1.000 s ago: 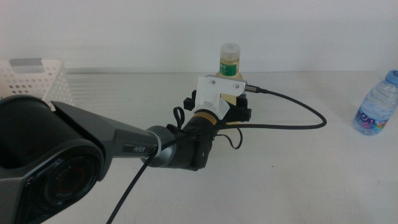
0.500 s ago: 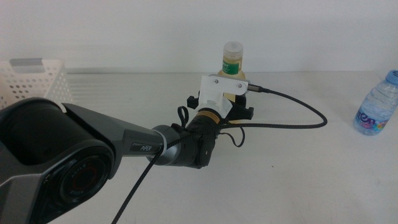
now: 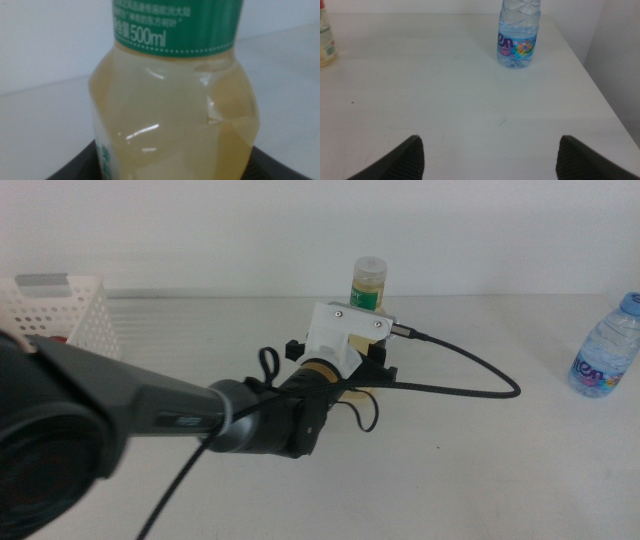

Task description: Use arms to grab the bottles and put them into the dustbin to the left of the table.

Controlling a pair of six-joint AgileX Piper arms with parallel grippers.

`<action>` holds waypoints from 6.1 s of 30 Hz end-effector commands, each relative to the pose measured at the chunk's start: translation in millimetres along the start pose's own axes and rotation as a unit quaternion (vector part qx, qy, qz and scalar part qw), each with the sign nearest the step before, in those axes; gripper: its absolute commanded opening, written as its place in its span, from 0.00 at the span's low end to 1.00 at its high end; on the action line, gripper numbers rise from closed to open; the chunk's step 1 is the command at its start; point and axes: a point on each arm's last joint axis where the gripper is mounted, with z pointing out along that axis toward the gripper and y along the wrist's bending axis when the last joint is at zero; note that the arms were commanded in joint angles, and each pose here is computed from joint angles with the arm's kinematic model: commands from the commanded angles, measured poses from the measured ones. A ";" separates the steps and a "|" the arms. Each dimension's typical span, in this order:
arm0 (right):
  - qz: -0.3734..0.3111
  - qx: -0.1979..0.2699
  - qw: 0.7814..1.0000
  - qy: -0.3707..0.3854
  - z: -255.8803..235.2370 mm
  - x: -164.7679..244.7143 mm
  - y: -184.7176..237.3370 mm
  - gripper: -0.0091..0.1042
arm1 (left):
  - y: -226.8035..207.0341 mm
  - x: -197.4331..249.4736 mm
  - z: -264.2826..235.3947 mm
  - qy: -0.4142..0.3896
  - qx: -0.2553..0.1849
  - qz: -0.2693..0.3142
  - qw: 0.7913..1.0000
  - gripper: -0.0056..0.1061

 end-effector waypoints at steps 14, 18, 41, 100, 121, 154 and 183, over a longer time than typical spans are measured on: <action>-0.013 0.002 0.999 -0.043 -2.9 -8.0 -0.3 0.78 | 23.9 -150.8 -110.8 -0.071 0.020 0.025 0.997 0.01; -0.013 0.002 0.999 -0.043 -2.9 -8.0 -0.3 0.78 | 42.4 -165.1 -129.7 -0.045 0.017 0.020 0.999 0.01; -0.013 0.002 0.999 -0.043 -2.9 -8.0 -0.3 0.78 | 126.0 -174.6 -185.4 0.111 -0.054 -0.038 0.992 0.01; -0.013 0.002 0.999 -0.043 -2.9 -8.0 -0.3 0.78 | 356.0 -127.9 -150.8 0.491 -0.144 -0.175 0.841 0.10; -0.013 0.002 0.999 -0.043 -2.9 -8.0 -0.3 0.78 | 338.9 -160.5 -164.0 0.446 -0.133 -0.182 0.866 0.86; -0.013 0.002 0.999 -0.043 -2.9 -8.0 -0.3 0.78 | 82.2 -178.5 -301.4 0.086 0.074 0.053 0.992 0.84; -0.013 0.002 0.999 -0.043 -2.9 -8.0 -0.3 0.78 | 40.9 -108.9 -308.6 0.063 0.110 0.015 0.992 0.84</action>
